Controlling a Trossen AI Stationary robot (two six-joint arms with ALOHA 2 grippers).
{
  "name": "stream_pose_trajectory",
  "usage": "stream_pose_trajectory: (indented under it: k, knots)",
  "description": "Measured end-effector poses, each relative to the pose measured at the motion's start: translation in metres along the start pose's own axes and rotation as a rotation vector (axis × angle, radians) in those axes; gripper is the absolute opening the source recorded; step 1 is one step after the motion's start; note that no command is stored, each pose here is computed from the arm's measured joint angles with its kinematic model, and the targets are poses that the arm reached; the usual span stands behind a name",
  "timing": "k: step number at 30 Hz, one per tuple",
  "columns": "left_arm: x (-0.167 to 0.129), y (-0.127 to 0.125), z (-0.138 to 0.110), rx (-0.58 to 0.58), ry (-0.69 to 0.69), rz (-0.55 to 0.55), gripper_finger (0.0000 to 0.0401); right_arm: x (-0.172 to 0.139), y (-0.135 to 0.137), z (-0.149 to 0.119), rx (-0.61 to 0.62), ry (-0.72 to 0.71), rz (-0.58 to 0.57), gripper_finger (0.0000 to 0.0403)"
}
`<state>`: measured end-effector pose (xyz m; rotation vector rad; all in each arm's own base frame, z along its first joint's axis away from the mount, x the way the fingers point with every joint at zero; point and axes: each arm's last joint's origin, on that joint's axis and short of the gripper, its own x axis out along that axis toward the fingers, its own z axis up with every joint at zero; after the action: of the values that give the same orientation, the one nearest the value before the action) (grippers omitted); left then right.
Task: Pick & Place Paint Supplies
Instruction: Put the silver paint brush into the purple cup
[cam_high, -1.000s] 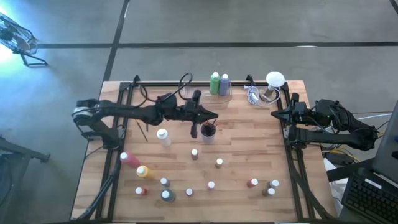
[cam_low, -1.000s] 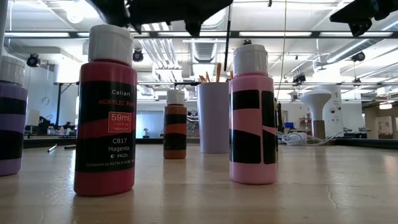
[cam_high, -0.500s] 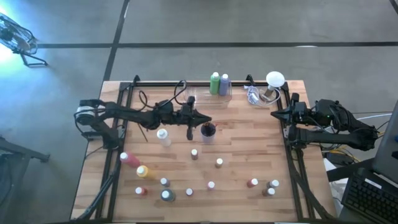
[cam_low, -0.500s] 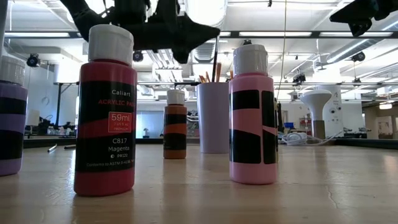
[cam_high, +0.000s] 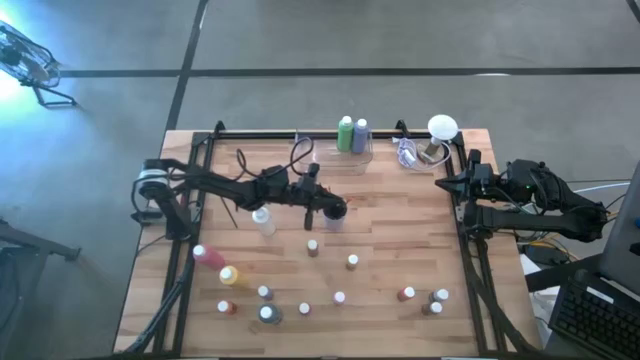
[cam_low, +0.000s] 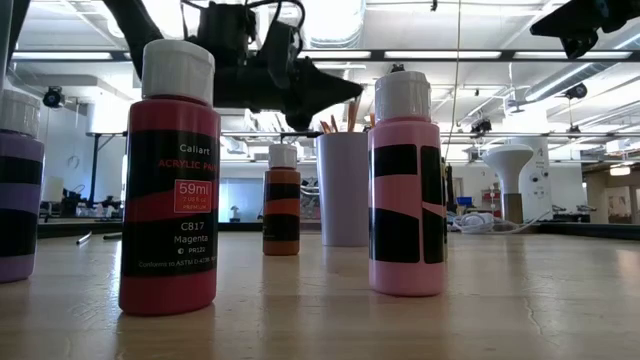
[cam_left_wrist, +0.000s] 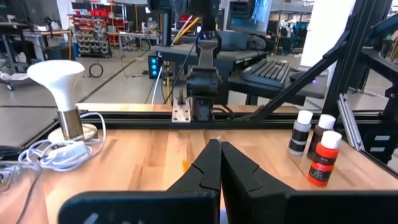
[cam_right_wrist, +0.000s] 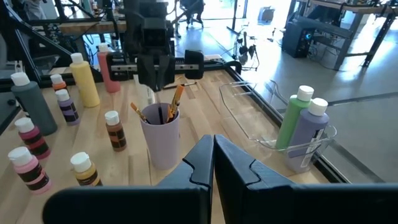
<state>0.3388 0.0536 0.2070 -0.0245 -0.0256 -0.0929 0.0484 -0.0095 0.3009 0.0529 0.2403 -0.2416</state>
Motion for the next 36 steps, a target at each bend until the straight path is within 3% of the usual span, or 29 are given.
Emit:
stream_pose_trajectory:
  k: [14,24,31,36]
  knots:
    - [0.002,0.002,-0.012,-0.023,0.071,0.005,0.0003,0.0,0.0,0.0,0.0,0.0,0.0,0.0008]
    - [0.001,0.003,-0.014,-0.072,0.113,0.022,0.0084,0.0,0.0,0.0,0.001,0.001,0.0,0.0008]
    - [-0.009,0.002,0.007,-0.076,0.136,0.03,0.0129,0.0,0.0,0.0,0.0,0.0,0.0,0.0008]
    - [-0.021,-0.003,0.038,-0.035,0.168,0.027,0.0137,0.0,0.0,0.0,0.0,0.0,0.0,0.0008]
